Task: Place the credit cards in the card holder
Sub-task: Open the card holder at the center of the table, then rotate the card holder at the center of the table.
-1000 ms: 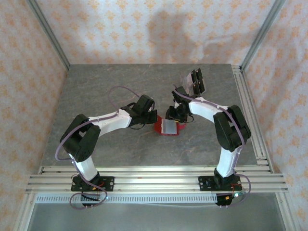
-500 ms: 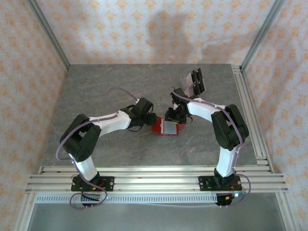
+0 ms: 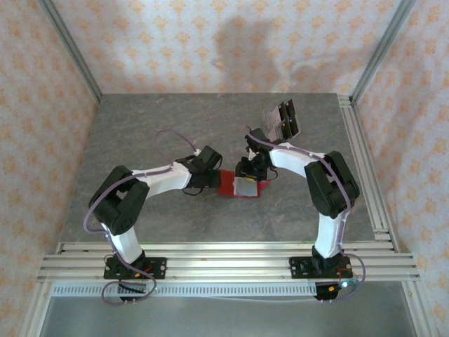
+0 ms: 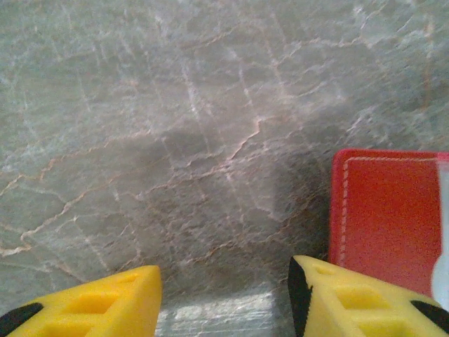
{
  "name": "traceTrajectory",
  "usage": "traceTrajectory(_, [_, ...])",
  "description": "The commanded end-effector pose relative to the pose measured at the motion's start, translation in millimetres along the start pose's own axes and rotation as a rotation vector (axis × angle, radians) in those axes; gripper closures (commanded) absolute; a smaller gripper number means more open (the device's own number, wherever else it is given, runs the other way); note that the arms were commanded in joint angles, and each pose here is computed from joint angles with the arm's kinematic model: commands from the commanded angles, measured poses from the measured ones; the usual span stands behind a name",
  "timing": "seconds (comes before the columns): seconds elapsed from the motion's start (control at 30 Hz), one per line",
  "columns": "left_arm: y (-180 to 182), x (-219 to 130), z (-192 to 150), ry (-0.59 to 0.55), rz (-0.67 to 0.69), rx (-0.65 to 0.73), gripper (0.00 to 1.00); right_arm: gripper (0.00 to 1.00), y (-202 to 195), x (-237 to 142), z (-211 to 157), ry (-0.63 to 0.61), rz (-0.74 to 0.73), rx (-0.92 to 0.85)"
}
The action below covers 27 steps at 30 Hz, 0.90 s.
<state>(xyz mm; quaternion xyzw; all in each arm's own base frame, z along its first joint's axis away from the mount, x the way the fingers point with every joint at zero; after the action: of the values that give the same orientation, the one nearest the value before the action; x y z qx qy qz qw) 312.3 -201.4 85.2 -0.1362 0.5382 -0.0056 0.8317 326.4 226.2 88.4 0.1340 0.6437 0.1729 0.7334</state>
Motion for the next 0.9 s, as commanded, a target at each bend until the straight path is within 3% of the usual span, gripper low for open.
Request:
traceTrajectory(0.0, [10.0,6.4,-4.3,0.007,0.042,0.008,0.49,0.56,10.1,12.5,-7.4,0.057,0.027,0.013])
traceTrajectory(0.33, [13.3,-10.1,-0.9,-0.047,0.005,-0.018,0.46,0.56,30.7,16.4,-3.6,0.052,0.079,0.021])
traceTrajectory(0.6, [16.1,-40.6,5.0,-0.141,-0.068,-0.032,0.31,0.56,40.4,14.8,-0.7,0.040,0.101,0.028])
traceTrajectory(0.87, [9.2,-56.2,4.6,-0.161,-0.162,-0.005,0.26,0.56,56.2,13.6,2.8,0.029,0.132,0.024])
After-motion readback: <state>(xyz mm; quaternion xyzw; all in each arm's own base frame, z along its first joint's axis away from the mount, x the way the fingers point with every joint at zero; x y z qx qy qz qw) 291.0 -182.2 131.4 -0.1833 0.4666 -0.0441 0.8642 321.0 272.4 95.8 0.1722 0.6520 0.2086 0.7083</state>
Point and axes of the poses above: each hand's point on the last joint's axis, 136 mm out from that joint toward the fingers, its own x axis out along the fingers, its own y axis along the line the jaws close on, z = x × y, the point moved 6 cm from there along -x, back along the fingers, and after that the axes turned 6 degrees about -x, right-handed, at the moved point
